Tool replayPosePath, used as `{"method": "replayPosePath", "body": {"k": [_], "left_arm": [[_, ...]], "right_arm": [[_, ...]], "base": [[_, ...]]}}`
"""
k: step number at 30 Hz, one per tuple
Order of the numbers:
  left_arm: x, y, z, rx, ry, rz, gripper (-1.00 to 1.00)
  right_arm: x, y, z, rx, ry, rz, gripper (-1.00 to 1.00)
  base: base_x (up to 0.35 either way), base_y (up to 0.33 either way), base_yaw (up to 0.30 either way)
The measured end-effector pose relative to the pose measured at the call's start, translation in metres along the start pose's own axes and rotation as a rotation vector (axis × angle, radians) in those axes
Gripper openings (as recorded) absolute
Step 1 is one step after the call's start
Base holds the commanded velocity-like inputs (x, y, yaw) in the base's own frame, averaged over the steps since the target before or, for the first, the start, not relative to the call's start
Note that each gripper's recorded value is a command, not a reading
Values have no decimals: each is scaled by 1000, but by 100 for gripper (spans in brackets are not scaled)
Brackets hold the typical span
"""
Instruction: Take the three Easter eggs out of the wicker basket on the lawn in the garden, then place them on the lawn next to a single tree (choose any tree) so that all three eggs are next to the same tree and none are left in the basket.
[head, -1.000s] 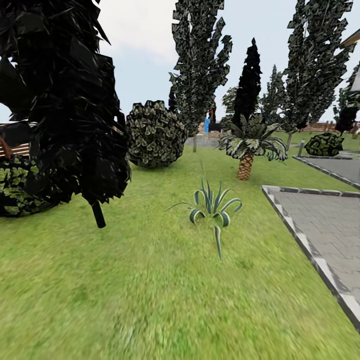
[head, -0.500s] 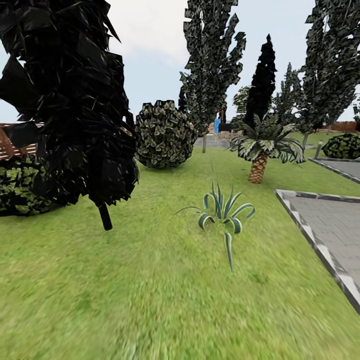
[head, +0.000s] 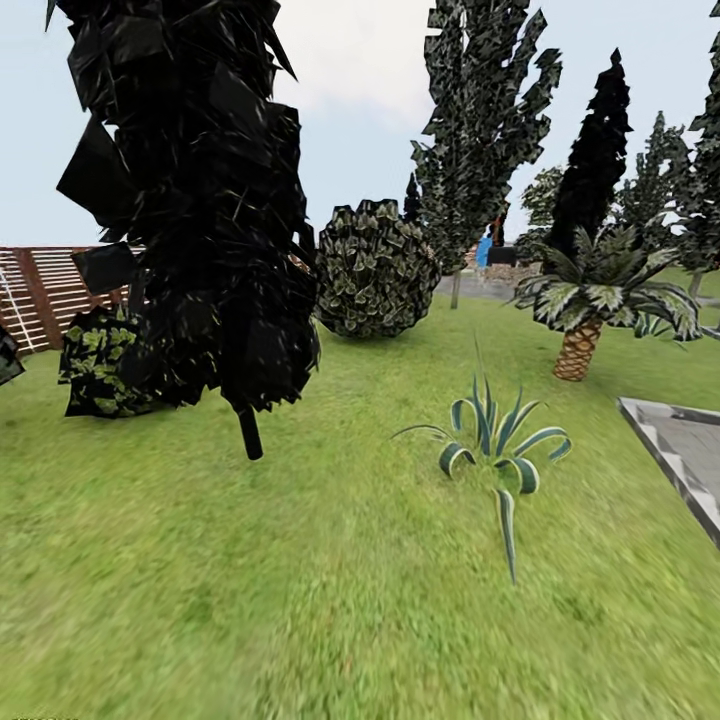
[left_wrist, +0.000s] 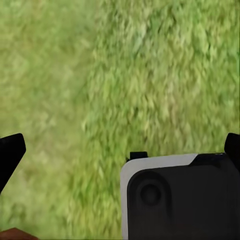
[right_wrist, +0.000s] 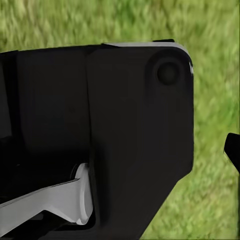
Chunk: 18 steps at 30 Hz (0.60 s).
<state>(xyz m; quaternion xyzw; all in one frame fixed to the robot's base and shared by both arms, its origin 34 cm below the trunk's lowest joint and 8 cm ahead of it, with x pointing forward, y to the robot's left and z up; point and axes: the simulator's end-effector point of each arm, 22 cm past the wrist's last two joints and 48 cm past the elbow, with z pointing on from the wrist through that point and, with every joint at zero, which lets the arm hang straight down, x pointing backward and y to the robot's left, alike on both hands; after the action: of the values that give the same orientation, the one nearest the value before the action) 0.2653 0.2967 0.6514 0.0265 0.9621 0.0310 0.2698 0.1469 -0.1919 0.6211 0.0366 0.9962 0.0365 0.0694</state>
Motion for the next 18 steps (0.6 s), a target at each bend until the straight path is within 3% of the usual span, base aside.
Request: {"method": "replayPosePath", "body": {"k": [18], "left_arm": [[0,0,0,0,1,0,100]], "right_arm": [[0,0,0,-1,0,-1,100]], "base": [[329,0,286]]}}
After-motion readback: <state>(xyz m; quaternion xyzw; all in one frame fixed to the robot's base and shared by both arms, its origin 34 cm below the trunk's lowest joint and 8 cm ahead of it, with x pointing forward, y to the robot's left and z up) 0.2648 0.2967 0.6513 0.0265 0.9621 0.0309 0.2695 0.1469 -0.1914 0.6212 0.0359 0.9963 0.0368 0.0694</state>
